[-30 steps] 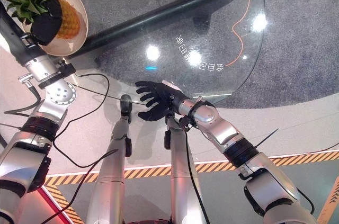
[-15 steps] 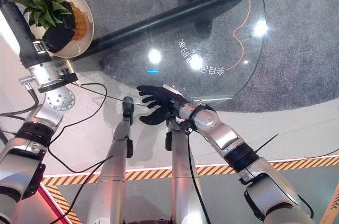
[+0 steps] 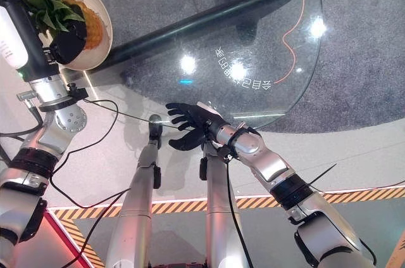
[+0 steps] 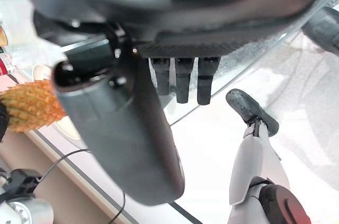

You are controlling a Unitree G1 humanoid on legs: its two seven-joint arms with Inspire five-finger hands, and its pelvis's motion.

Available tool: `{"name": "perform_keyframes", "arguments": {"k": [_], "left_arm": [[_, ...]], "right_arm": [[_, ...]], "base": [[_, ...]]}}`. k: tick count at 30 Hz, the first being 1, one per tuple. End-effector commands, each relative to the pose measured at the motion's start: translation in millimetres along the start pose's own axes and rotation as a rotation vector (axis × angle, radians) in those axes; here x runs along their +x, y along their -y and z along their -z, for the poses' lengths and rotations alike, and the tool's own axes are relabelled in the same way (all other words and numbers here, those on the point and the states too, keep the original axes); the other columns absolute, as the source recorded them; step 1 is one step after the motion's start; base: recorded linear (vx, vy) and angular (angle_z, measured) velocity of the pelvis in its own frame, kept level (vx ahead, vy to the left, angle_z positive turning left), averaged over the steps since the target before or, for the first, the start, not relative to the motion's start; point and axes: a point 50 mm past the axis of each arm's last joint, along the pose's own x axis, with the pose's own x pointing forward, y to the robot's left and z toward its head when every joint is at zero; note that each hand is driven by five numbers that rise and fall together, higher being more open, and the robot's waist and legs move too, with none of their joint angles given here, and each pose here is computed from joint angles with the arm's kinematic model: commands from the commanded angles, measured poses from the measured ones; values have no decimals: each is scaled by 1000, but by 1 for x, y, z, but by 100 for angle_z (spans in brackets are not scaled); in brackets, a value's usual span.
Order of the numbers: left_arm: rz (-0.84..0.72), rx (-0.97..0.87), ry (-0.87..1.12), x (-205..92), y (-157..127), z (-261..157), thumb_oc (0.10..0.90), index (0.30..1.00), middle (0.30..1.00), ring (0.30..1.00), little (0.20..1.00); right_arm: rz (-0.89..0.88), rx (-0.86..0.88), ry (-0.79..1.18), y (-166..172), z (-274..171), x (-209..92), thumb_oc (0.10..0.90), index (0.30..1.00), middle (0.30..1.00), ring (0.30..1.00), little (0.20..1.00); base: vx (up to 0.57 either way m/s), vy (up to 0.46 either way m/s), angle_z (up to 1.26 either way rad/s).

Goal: Pick up the fruit to the plate

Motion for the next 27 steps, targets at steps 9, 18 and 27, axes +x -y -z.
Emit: {"name": "perform_keyframes", "arguments": {"k": [9, 18, 27], "left_arm": [[-130, 121, 46, 9, -27, 11, 800, 900, 900, 900, 900], [-117, 169, 104, 9, -32, 10, 800, 900, 900, 900, 900], [-98, 196, 121, 5, -41, 16, 800, 900, 900, 900, 900]], "right_arm": [[-62, 7, -12, -17, 13, -19, 800, 900, 900, 900, 900], [-69, 13, -4, -20, 14, -20, 800, 900, 900, 900, 900], [-67, 22, -3, -23, 17, -22, 800, 900, 900, 900, 900]], "base": [[0, 0, 0], [-2, -11, 0], [-5, -37, 0]]}}
